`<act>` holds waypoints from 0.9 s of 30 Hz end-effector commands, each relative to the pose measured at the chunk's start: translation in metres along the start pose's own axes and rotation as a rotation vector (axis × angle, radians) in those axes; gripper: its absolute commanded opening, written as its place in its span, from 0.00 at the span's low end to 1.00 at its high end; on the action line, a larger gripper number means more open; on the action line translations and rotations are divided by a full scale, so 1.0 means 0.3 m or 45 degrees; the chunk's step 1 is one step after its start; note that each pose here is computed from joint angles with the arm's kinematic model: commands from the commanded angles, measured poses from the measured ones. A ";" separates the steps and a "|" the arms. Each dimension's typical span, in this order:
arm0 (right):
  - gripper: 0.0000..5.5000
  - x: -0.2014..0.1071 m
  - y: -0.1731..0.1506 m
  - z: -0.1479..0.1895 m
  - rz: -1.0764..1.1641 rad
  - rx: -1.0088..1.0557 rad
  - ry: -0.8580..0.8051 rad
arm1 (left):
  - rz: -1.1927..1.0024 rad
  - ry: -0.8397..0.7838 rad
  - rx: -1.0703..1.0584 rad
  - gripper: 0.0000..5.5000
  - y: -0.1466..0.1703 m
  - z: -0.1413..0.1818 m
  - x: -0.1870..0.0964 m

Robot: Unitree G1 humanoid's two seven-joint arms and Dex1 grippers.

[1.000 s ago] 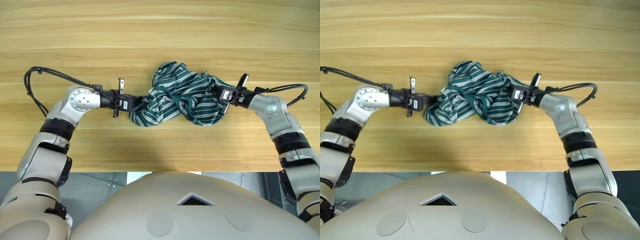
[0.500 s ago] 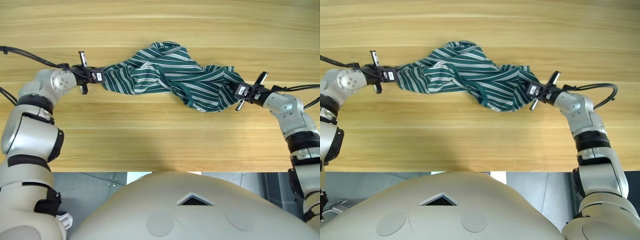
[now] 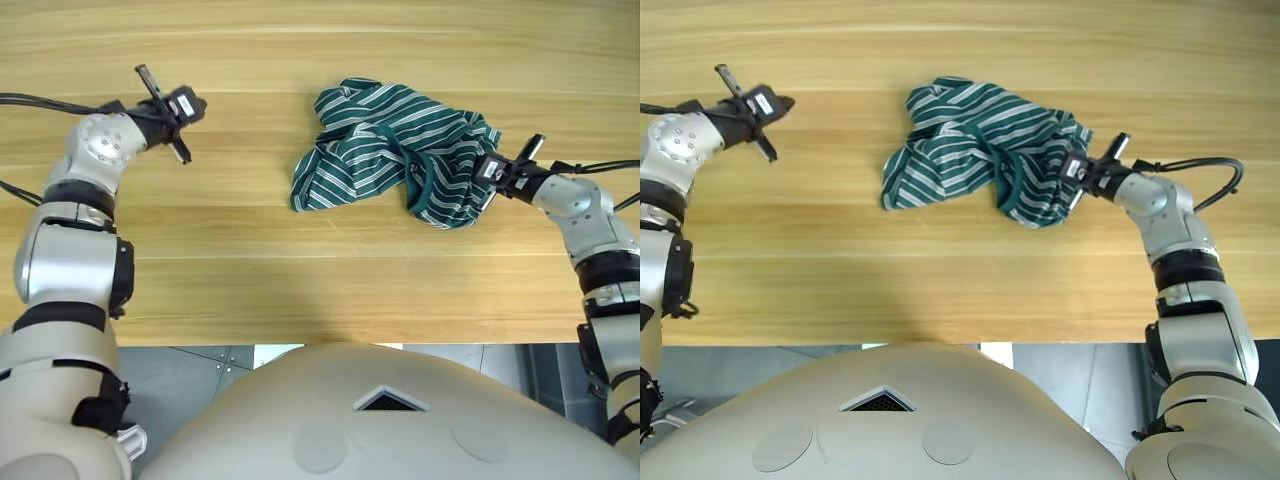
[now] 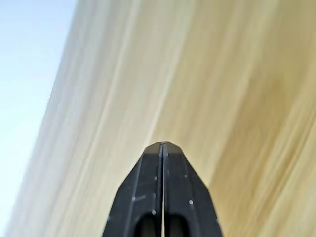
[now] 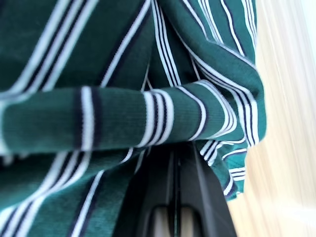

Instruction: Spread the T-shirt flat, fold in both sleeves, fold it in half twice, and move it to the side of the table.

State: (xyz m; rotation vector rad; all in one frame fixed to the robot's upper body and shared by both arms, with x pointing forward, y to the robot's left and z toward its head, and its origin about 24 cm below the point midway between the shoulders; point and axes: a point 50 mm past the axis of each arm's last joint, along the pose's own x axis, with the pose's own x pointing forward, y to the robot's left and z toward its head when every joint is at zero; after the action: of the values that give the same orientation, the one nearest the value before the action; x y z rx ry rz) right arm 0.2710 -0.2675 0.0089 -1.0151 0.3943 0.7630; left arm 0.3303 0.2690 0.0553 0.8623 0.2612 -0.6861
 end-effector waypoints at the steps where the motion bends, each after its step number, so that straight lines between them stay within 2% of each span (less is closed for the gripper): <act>1: 0.00 0.029 0.101 0.006 0.161 0.002 0.005 | 0.151 -0.089 -0.050 0.01 0.116 0.050 -0.033; 5: 0.00 0.033 0.103 0.018 0.163 -0.004 -0.008 | 0.083 -0.281 -0.086 0.01 0.084 0.117 0.014; 10: 0.00 0.041 0.106 0.028 0.163 -0.010 -0.019 | -0.305 -0.484 -0.076 0.01 -0.134 0.189 0.119; 14: 0.00 0.047 0.110 0.032 0.163 -0.009 -0.023 | -0.468 -0.553 -0.104 0.01 -0.223 0.233 0.163; 18: 0.00 0.051 0.119 0.031 0.170 -0.005 -0.021 | -0.523 -0.547 -0.095 0.01 -0.270 0.242 0.179; 27: 0.00 0.060 0.128 0.033 0.178 -0.008 -0.016 | -0.515 -0.526 -0.133 0.01 -0.304 0.241 0.196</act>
State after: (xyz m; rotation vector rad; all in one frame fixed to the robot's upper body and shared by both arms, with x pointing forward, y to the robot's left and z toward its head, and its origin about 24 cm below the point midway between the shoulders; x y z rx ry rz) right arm 0.2725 -0.2443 0.0056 -1.0021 0.3372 0.8170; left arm 0.3129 0.1467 0.0230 0.5429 0.0641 -1.1991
